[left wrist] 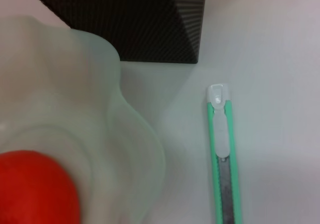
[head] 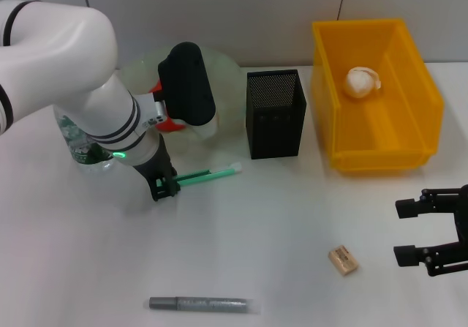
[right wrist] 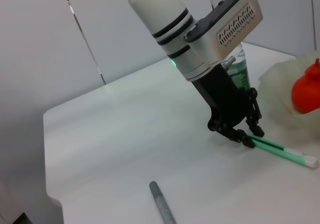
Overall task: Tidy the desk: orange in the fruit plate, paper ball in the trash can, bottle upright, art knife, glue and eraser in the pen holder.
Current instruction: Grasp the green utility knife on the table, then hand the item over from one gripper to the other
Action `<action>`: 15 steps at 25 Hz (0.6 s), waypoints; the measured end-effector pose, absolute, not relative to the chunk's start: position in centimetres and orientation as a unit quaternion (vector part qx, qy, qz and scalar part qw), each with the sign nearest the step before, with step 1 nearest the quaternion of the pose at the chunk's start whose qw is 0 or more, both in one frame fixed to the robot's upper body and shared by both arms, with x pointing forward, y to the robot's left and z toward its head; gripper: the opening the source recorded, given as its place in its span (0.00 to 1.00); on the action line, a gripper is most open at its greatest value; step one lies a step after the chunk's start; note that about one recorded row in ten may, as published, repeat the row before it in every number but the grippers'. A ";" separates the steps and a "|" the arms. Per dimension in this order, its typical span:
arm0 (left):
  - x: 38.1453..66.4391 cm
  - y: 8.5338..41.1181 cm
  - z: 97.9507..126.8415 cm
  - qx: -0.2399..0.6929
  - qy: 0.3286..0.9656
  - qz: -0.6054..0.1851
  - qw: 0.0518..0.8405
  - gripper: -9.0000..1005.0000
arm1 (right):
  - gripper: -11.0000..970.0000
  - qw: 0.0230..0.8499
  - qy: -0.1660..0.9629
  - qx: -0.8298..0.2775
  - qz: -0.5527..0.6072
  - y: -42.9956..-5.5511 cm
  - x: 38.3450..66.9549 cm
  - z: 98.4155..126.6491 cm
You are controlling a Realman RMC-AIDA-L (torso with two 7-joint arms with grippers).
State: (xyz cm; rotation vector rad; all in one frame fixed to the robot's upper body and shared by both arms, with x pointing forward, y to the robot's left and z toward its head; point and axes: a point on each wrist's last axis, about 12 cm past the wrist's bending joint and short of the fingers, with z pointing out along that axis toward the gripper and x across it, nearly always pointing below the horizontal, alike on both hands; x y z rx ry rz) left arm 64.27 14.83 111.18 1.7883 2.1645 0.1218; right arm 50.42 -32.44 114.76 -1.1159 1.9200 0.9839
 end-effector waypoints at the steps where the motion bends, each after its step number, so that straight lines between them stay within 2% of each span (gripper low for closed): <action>1: 64.3 14.8 111.2 0.628 0.760 0.043 0.165 0.33 | 0.76 0.349 0.741 -0.431 0.380 -32.4 50.4 114.8; 9: 64.1 14.8 111.7 0.630 0.757 0.037 0.168 0.21 | 0.75 0.349 0.742 -0.428 0.380 -32.5 50.3 114.7; 15: 63.8 15.1 112.9 0.626 0.756 0.032 0.185 0.19 | 0.75 0.349 0.742 -0.427 0.380 -32.6 50.2 114.7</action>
